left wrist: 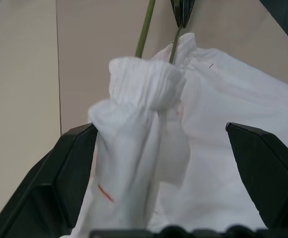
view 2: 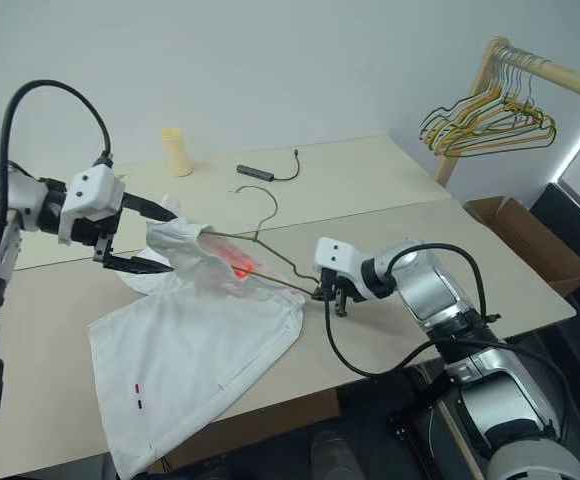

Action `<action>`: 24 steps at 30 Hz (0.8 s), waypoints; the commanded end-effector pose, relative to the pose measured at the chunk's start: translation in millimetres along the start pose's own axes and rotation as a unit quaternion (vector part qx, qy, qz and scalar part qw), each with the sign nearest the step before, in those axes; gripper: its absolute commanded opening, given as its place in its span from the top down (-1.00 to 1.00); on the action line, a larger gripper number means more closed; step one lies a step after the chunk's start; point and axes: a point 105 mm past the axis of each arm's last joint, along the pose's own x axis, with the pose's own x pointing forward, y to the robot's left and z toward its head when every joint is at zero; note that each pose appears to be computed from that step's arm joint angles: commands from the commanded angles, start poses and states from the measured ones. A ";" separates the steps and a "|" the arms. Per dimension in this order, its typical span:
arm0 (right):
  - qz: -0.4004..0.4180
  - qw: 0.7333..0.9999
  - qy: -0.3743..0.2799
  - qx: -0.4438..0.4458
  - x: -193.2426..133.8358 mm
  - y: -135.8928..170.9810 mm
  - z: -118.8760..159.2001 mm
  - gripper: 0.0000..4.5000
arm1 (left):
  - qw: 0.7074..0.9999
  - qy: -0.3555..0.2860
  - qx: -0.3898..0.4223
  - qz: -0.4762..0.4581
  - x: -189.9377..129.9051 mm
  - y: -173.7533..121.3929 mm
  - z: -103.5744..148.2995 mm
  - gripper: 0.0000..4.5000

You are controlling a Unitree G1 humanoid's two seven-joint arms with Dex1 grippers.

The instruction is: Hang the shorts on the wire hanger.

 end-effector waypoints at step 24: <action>-0.014 0.997 0.025 -0.071 -0.9 1.0 12.6 1.00 | 0.997 0.053 -0.003 -0.064 28.5 6.8 -10.4 0.22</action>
